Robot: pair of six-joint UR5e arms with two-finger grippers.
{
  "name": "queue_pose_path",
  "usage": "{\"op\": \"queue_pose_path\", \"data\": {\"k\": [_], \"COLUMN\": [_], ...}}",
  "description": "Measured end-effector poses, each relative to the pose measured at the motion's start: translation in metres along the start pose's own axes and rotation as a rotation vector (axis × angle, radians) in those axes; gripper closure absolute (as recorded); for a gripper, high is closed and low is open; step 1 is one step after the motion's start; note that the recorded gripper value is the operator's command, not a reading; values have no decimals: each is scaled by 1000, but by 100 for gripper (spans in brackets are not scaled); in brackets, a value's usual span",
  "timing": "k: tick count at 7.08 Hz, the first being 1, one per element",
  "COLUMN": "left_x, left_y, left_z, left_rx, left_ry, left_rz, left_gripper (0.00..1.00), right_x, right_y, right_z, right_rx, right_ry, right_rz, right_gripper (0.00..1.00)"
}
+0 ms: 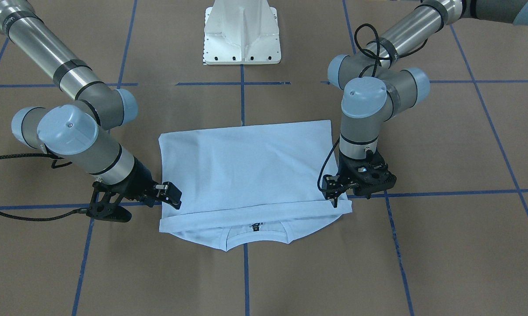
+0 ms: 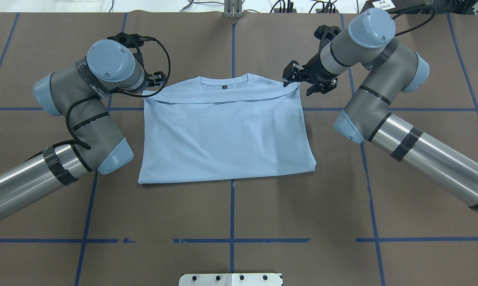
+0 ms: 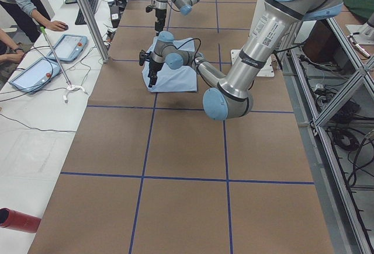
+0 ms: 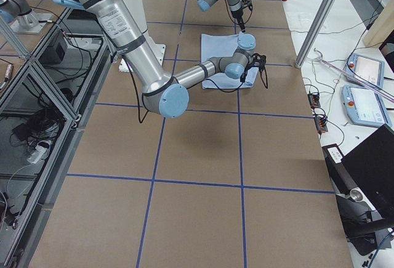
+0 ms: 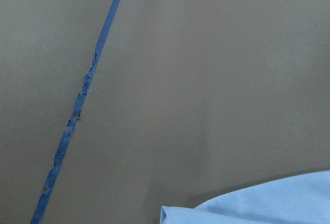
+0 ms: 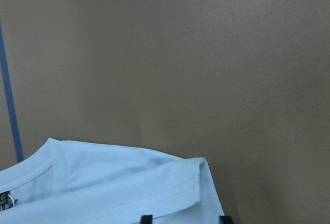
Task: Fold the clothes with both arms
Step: 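Open the right gripper and move it to the folded shirt's side edge, then grasp the shirt edge with the right gripper and drag it toward the robot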
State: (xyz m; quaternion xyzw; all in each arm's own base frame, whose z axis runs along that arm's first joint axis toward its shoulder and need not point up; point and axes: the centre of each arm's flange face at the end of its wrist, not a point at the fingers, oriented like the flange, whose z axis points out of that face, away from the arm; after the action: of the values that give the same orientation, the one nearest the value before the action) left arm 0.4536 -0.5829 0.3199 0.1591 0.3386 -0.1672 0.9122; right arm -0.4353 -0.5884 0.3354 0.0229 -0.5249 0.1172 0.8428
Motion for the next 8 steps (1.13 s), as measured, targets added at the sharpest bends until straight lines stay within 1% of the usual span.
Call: {"op": "queue_pose_path", "data": {"k": [1, 2, 3, 4, 5, 6, 7, 8], "left_x": [1, 3, 5, 6, 7, 8, 8, 8], "left_y": [0, 0, 2, 5, 10, 14, 17, 17], "left_z": [-3, -8, -14, -15, -14, -13, -12, -11], "left_rx": [2, 5, 7, 6, 1, -4, -6, -7], "left_ry": [5, 16, 26, 31, 32, 31, 31, 30], "left_rz": [-7, -24, -42, -54, -62, -69, -76, -79], "left_gripper": [0, 0, 0, 0, 0, 0, 0, 0], "right_x": [12, 28, 47, 64, 74, 77, 76, 74], "right_y": [33, 73, 106, 127, 140, 149, 157, 163], "right_z": [-1, -4, -8, -9, -6, -3, 0, 3], "right_rx": [-9, -23, -37, -45, -49, -53, -59, -66], "right_ry": [-20, -27, -23, -7, 7, 12, 13, 12], "right_rz": [-19, -29, -35, -37, -40, -47, -54, -60], "right_gripper": [0, 0, 0, 0, 1, 4, 14, 19]}}
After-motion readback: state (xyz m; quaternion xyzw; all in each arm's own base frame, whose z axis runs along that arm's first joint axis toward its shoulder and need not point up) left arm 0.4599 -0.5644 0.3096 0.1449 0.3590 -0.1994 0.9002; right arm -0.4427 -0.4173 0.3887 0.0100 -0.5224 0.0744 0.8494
